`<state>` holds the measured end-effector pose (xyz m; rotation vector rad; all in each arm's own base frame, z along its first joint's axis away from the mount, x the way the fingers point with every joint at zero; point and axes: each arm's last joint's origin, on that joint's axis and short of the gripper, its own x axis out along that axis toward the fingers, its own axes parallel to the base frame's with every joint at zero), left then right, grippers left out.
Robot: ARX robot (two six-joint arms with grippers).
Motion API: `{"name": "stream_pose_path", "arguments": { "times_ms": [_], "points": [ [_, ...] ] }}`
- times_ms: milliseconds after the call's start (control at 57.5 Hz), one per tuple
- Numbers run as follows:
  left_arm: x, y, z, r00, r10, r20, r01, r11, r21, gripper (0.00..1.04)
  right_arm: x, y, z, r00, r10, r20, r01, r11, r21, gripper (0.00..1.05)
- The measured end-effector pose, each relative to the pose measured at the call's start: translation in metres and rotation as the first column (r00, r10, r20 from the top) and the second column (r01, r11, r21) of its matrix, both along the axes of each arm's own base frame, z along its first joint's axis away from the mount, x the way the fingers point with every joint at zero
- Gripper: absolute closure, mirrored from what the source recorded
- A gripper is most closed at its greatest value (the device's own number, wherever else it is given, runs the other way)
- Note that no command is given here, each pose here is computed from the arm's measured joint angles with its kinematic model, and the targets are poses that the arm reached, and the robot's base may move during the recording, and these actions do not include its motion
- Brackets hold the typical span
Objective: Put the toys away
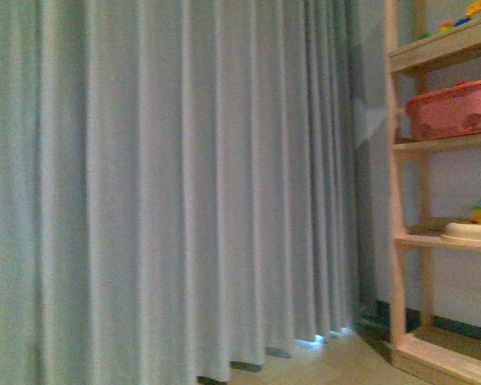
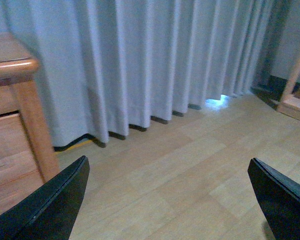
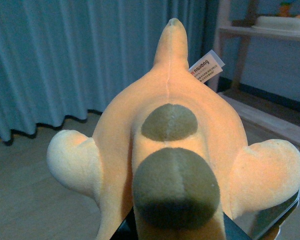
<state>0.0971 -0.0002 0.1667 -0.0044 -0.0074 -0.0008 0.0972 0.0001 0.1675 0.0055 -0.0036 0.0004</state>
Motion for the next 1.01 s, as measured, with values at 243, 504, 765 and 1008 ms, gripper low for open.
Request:
{"name": "stream_pose_path", "arguments": {
  "times_ms": [243,504,765,1008],
  "points": [
    [0.0,0.0,0.0,1.0,0.002,0.0,-0.002,1.0,0.0,0.06,0.0,0.0,0.0,1.0,0.0,0.0,0.0,1.0,0.0,0.98],
    [0.0,0.0,0.0,1.0,-0.001,0.0,0.001,1.0,0.0,0.06,0.0,0.0,0.0,1.0,0.0,0.0,0.0,1.0,0.0,0.98],
    [0.0,0.0,0.0,1.0,0.001,0.0,-0.001,1.0,0.0,0.06,0.0,0.0001,0.0,1.0,0.002,0.0,-0.002,1.0,0.0,0.98],
    [0.0,0.0,0.0,1.0,-0.002,0.0,0.002,1.0,0.0,0.06,0.0,0.0,0.0,1.0,0.0,0.0,0.0,1.0,0.0,0.98]
  ]
}}
